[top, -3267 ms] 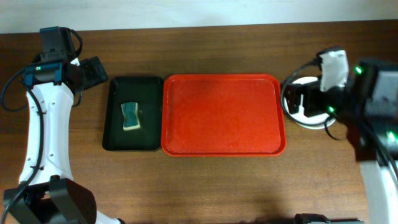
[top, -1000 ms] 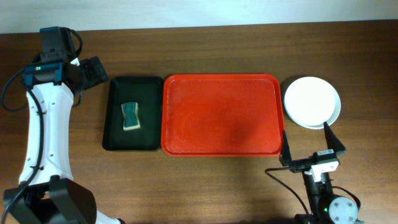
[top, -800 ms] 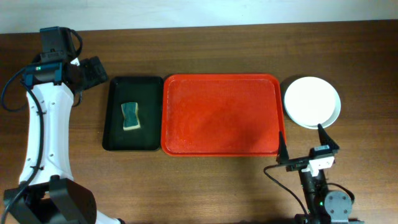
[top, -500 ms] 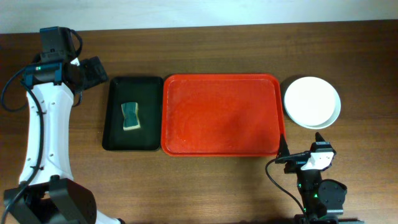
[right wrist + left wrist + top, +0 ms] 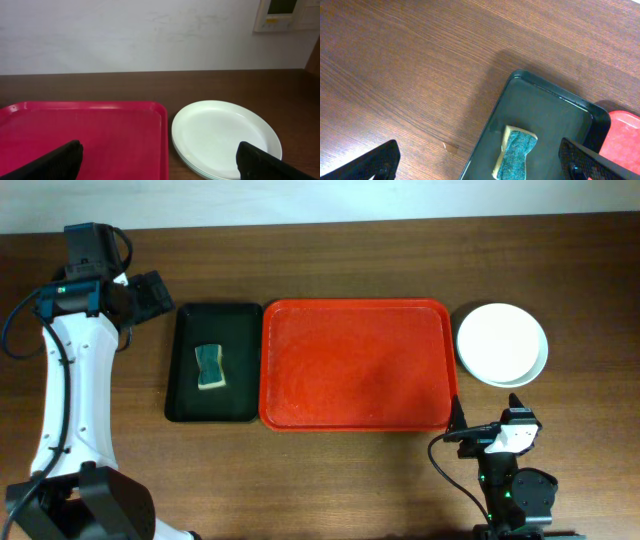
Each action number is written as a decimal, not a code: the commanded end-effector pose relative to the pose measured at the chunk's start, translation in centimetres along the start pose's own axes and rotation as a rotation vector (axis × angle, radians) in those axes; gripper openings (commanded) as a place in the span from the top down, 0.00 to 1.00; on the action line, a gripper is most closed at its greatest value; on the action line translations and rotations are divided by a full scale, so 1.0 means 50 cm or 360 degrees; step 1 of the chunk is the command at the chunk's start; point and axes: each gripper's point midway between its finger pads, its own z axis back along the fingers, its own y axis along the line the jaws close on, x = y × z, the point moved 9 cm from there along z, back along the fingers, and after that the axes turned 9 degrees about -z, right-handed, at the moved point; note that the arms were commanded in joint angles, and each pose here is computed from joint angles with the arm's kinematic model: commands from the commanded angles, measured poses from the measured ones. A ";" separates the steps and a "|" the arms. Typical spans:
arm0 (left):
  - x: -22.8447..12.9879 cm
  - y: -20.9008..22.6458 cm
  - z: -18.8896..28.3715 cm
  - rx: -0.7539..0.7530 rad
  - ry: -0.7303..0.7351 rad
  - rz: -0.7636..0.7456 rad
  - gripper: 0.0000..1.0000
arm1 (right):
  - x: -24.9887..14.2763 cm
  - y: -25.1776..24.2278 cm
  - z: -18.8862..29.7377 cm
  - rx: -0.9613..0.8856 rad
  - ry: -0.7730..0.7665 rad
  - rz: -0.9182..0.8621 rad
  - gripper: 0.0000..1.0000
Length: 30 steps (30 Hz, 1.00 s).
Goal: Clean dirty plates on tray and stack at the side
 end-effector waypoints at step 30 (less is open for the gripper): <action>-0.001 0.022 0.164 -0.0031 -0.0322 0.0064 0.01 | -0.004 -0.001 0.000 -0.0012 0.0003 -0.0018 0.01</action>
